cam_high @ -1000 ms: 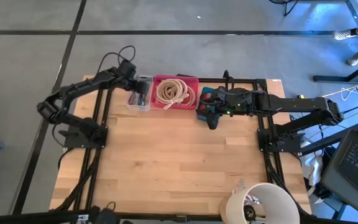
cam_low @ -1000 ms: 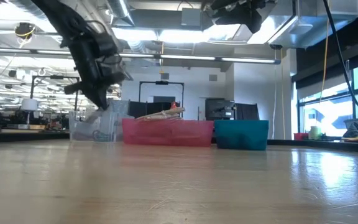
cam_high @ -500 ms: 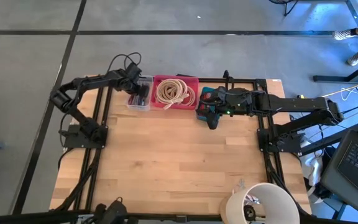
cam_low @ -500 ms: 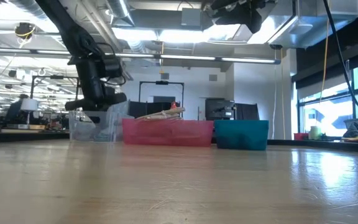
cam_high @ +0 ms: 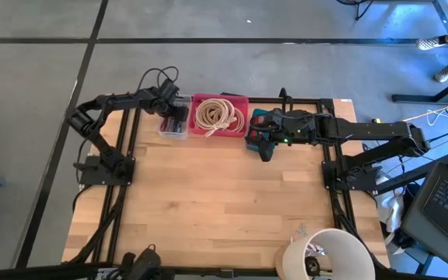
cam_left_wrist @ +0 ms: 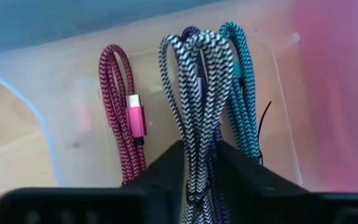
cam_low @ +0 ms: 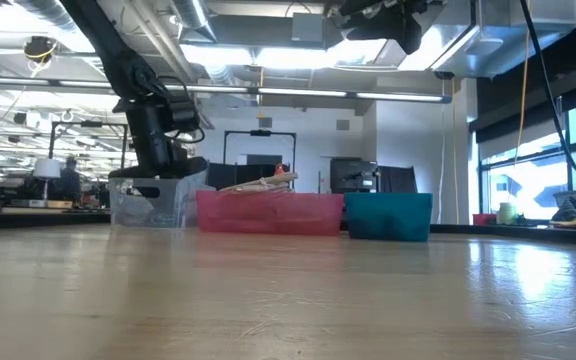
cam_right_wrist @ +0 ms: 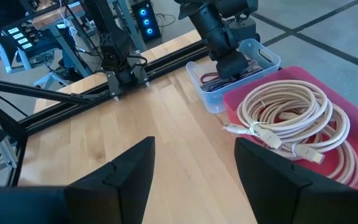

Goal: Pick & Place USB Port
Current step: Put the white and black charger cable into the transparent bin, then return to Home Position

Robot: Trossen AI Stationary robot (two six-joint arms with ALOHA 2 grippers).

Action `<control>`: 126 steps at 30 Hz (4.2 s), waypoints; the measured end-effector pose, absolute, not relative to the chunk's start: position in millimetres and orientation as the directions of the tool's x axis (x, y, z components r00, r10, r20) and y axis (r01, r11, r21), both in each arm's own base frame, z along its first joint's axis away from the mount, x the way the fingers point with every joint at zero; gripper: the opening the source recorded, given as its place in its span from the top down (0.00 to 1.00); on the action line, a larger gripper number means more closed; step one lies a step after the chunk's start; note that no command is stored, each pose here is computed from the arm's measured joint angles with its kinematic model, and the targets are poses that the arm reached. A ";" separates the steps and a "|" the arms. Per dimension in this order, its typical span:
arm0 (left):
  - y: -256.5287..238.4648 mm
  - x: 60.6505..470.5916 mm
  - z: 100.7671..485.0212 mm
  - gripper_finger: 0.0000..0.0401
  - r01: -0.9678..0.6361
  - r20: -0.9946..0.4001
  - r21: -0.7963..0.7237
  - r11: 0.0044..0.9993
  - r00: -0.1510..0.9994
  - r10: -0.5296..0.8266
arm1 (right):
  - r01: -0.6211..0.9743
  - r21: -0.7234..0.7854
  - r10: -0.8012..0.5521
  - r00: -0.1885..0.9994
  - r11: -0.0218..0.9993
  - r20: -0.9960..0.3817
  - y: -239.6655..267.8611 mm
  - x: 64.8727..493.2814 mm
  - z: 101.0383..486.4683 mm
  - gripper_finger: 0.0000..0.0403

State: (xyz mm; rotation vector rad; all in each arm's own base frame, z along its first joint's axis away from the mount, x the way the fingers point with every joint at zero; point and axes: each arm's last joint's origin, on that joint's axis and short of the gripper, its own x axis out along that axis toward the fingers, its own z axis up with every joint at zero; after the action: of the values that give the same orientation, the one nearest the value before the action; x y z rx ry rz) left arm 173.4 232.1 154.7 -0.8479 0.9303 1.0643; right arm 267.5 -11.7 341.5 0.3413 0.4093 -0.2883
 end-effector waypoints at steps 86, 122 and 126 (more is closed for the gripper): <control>-26.8 127.9 175.2 0.68 -0.209 0.010 -0.130 0.969 0.977 0.212 | -0.151 0.121 0.145 0.988 0.981 0.055 8.5 46.7 311.7 0.92; 2.8 129.4 161.2 0.68 -0.216 -0.060 -0.299 0.929 0.976 0.207 | -0.015 0.000 0.015 0.995 1.000 -0.095 4.7 46.6 296.8 0.92; 2.8 126.8 165.2 0.68 -0.203 -0.025 -0.308 0.930 0.978 0.205 | -0.043 0.041 0.047 0.994 0.998 -0.101 5.6 46.5 296.2 0.92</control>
State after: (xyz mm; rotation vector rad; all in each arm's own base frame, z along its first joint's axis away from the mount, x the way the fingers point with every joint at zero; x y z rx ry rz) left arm 126.8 2.8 165.2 -0.3149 -0.0077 0.2087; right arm 46.5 5.6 296.2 0.0388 0.1024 0.0455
